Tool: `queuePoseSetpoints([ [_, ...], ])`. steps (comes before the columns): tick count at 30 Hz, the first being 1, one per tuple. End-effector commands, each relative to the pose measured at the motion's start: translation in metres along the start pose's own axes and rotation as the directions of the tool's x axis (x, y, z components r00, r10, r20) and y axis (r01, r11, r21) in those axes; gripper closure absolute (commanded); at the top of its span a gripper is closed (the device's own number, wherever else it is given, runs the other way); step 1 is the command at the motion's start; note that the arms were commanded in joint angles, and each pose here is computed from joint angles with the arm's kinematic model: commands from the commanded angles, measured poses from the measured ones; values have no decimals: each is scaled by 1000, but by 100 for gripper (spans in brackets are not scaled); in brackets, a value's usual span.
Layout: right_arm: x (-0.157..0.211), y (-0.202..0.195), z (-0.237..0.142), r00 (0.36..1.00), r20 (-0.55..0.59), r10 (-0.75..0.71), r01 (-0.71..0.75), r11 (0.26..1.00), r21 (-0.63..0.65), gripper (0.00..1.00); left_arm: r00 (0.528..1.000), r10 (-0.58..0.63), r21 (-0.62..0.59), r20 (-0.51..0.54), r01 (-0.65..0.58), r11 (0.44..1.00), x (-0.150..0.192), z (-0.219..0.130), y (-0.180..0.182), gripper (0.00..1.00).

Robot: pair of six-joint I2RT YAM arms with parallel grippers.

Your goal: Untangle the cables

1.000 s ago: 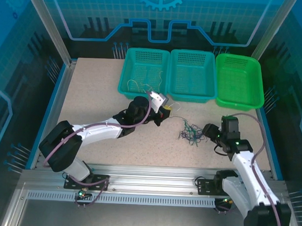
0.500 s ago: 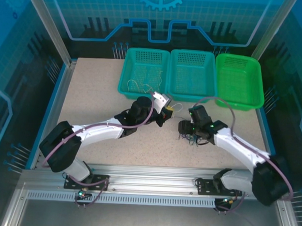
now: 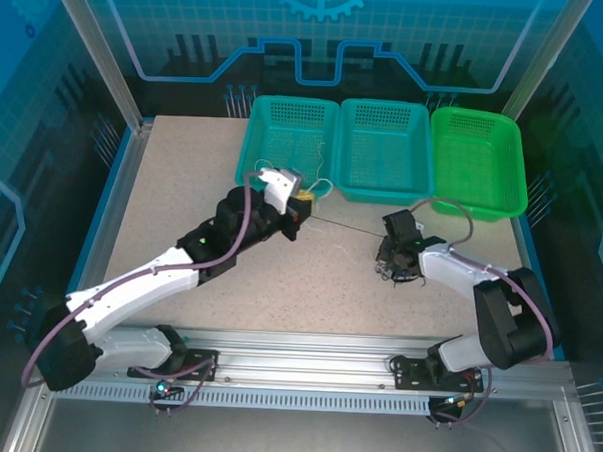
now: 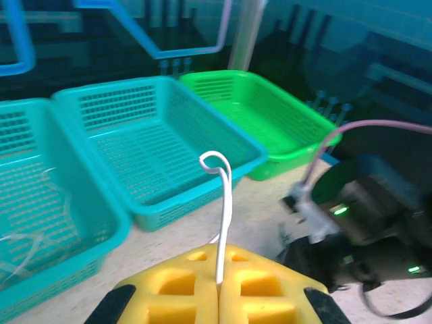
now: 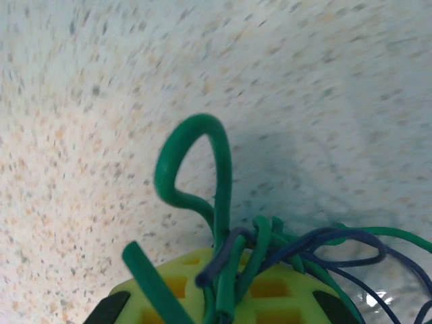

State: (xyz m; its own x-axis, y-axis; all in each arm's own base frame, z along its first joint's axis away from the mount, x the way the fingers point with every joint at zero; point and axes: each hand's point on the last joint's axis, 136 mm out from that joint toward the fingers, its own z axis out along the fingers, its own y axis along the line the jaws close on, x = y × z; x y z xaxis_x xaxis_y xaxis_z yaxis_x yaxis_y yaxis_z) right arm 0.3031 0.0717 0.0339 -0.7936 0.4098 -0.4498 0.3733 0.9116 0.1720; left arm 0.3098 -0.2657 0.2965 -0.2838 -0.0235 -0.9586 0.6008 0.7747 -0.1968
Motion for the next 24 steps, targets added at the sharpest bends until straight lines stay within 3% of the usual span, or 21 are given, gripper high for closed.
queuePoseSetpoints([
  [1,0,-42,1,988,-7,153,-152,986,75,100,998,-67,-207,0,66,976,6,-24,55,100],
  [7,-11,-67,-8,950,-3,311,-311,950,19,100,989,-145,-311,13,142,940,21,-43,97,100],
  [16,-15,-60,-25,962,-25,270,-271,962,-43,98,974,-204,-133,-99,190,973,53,-9,72,100],
  [20,-19,-48,-44,979,-10,204,-203,972,-118,55,983,-174,-47,-49,172,984,22,-10,55,100],
  [24,-21,-10,-82,999,-25,46,-51,940,-337,28,992,-116,-22,51,117,993,-34,-16,46,100],
])
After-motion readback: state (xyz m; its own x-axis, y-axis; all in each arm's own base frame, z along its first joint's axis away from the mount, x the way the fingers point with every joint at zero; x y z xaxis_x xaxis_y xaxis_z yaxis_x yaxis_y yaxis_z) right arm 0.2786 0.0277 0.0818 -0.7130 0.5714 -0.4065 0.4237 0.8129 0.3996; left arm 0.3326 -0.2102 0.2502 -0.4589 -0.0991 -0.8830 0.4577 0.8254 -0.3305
